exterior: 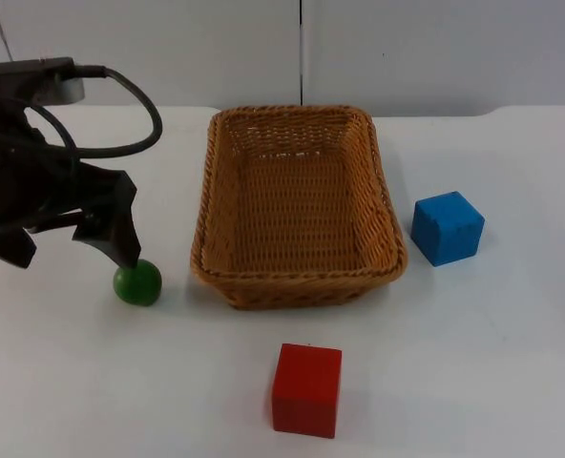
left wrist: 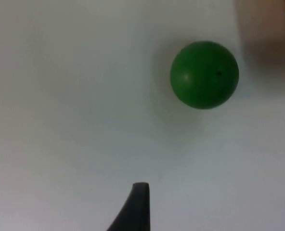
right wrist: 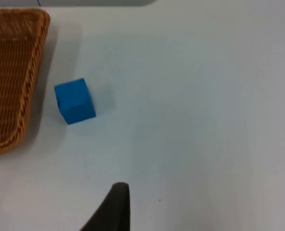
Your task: Place all geometric objects except the red cube into the basket.
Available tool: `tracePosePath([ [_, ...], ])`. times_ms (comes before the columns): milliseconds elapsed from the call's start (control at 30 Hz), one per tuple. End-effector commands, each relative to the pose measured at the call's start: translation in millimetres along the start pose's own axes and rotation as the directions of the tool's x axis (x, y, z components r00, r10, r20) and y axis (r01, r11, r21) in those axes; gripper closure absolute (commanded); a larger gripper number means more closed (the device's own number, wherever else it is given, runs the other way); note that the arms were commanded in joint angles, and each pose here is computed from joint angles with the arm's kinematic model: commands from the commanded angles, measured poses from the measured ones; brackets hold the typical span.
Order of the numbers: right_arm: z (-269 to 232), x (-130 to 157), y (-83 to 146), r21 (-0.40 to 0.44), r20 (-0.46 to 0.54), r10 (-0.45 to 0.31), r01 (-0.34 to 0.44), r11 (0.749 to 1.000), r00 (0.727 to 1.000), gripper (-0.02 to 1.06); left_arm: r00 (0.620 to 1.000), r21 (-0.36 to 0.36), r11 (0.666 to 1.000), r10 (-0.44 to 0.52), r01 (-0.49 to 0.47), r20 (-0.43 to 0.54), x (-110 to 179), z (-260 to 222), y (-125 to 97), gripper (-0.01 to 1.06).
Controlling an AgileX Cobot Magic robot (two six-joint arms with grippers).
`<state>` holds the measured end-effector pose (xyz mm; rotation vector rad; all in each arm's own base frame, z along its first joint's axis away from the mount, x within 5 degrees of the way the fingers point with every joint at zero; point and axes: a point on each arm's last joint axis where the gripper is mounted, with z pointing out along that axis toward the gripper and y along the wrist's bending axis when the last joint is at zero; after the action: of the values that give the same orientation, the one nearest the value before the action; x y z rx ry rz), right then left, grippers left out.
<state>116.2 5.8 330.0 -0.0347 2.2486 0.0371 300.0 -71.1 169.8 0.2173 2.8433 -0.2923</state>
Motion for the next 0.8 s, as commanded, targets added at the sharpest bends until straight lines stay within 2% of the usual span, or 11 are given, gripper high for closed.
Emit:
tracePosePath([
  [0, 25.3, -9.8, -0.8, 0.006, -0.052, -0.004, 0.004, 1.000, 0.999, -0.01, 0.999, -0.005, 1.000, 0.007, -0.006, 0.050, -6.1, -1.7, -1.3, 0.17],
  [167, 43.8, -13.1, -0.8, 0.006, -0.093, -0.008, 0.009, 1.000, 0.996, -0.01, 0.994, -0.027, 0.998, 0.053, -0.051, 0.092, -12.3, 6.4, 1.5, 0.17],
  [333, 50.7, -16.4, -0.8, 0.005, -0.081, -0.014, 0.015, 1.000, 0.997, -0.01, 0.983, -0.046, 0.983, 0.177, -0.175, 0.049, -17.5, 37.3, 7.6, 0.17],
  [467, 50.7, -16.8, -0.8, 0.005, -0.076, -0.014, 0.015, 1.000, 0.997, -0.01, 0.976, -0.059, 0.975, 0.214, -0.212, 0.032, -21.0, 58.1, 12.7, 0.17],
  [767, 50.8, -17.3, -0.8, 0.005, -0.071, -0.015, 0.015, 1.000, 0.997, -0.01, 0.979, -0.059, 0.978, 0.202, -0.201, 0.016, -35.1, 93.1, 18.1, 0.17],
])
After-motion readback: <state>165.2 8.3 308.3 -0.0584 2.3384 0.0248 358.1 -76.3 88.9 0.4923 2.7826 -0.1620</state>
